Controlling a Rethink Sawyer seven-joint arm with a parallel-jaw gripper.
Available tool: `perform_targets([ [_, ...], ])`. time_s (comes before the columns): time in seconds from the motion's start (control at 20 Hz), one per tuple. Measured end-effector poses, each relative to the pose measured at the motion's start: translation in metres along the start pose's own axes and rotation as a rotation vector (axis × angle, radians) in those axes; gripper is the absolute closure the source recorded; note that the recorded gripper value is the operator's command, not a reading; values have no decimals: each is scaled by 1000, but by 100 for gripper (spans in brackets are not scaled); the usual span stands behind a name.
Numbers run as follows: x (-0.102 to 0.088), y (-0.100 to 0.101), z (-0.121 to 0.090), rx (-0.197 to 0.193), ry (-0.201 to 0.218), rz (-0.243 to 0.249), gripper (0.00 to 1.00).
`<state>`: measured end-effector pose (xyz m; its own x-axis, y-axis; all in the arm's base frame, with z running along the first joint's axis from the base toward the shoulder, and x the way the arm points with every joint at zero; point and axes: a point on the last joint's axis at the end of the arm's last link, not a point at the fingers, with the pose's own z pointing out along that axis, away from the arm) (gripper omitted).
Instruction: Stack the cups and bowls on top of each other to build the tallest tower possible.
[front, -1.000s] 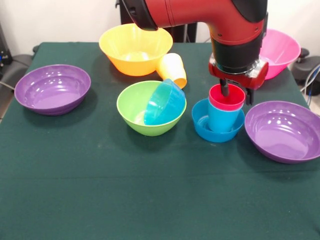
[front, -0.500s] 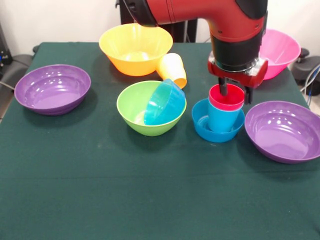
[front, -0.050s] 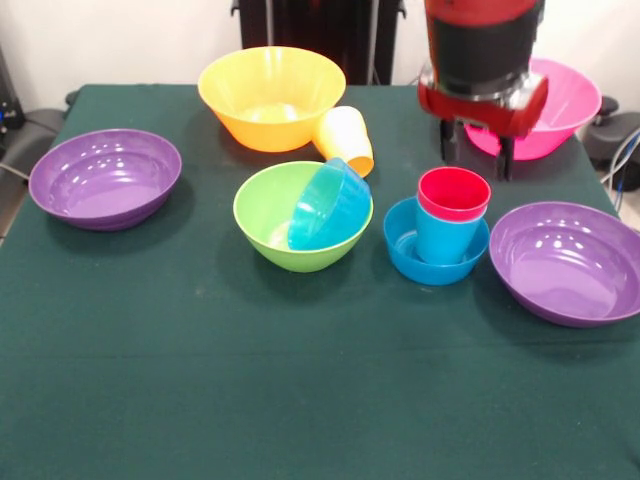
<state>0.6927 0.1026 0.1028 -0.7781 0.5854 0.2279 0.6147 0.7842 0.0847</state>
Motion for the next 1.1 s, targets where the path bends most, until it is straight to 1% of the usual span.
perform_targets([
  [0.15, 1, 0, -21, -6, 9, 3, 0],
  [0.25, -1, 0, -34, -17, 17, 9, 0],
  [0.4, -7, -3, -55, -49, 22, 21, 0],
  [0.55, -14, -13, -67, -72, 26, 34, 0],
  [0.6, -15, -15, -69, -76, 28, 37, 0],
  [0.65, -19, -26, -72, -86, 39, 44, 0],
  [0.75, -23, -39, -74, -91, 48, 47, 0],
  [0.85, -26, -52, -72, -89, 55, 39, 0],
  [1.0, -29, -65, -68, -82, 59, 26, 0],
  [1.05, -30, -75, -64, -71, 61, 13, 0],
  [1.1, -30, -79, -61, -65, 60, 6, 0],
])
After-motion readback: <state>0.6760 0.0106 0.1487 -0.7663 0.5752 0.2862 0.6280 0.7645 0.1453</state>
